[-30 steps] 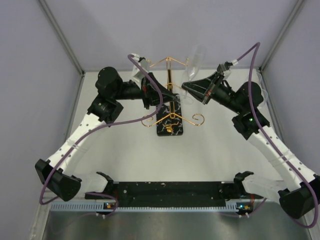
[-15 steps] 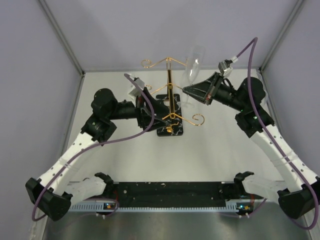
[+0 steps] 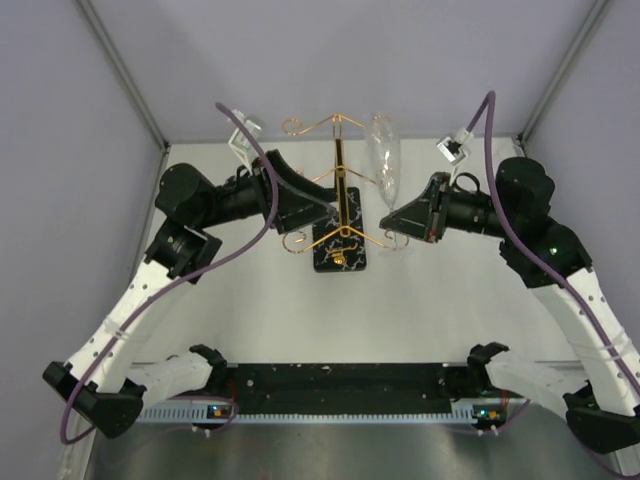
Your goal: Take the wine glass off the wine glass rack
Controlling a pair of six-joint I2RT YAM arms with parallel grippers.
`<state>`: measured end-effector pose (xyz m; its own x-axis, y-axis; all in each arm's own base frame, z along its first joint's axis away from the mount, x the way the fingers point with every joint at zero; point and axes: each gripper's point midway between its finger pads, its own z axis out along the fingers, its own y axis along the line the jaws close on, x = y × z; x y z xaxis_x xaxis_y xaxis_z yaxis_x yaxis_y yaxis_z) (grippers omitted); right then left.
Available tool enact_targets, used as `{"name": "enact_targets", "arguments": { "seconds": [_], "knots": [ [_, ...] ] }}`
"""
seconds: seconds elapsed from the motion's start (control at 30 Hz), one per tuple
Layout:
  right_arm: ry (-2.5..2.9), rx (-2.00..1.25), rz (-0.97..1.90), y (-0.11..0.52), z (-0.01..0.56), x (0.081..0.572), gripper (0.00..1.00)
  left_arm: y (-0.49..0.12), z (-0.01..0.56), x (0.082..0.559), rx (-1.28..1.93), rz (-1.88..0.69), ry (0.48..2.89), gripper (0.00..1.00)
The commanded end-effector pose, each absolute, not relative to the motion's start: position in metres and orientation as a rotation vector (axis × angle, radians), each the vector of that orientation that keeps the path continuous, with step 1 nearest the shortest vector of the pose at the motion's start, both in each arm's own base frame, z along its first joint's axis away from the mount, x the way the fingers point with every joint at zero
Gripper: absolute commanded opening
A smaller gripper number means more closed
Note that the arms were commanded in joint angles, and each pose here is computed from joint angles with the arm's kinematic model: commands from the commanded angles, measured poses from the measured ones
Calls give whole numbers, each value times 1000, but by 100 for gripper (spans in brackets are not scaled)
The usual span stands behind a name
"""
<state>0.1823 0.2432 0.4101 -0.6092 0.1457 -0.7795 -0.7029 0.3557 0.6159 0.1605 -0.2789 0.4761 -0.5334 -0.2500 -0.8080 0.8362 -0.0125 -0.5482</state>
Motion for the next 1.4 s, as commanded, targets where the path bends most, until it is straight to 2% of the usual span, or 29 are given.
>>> {"name": "enact_targets", "arguments": {
  "seconds": [0.0, 0.27, 0.5, 0.7, 1.1, 1.37],
  "knots": [
    [1749, -740, 1171, 226, 401, 147, 0, -283, 502, 172, 461, -1784, 1531, 70],
    [1688, -880, 1002, 203, 370, 122, 0, -282, 502, 184, 335, -1823, 1613, 70],
    [1753, -1041, 786, 203, 333, 127, 0, -281, 499, 179, 333, -1841, 1652, 70],
    [1836, -1180, 554, 217, 301, 143, 0, -280, 473, 176, 316, -1826, 1747, 68],
    [1787, -1161, 577, 207, 330, 134, 0, -253, 441, 166, 312, -1550, 1857, 68],
    [1726, -1207, 634, 218, 347, 126, 0, -255, 425, 169, 311, -1543, 1911, 68]
  ]
}}
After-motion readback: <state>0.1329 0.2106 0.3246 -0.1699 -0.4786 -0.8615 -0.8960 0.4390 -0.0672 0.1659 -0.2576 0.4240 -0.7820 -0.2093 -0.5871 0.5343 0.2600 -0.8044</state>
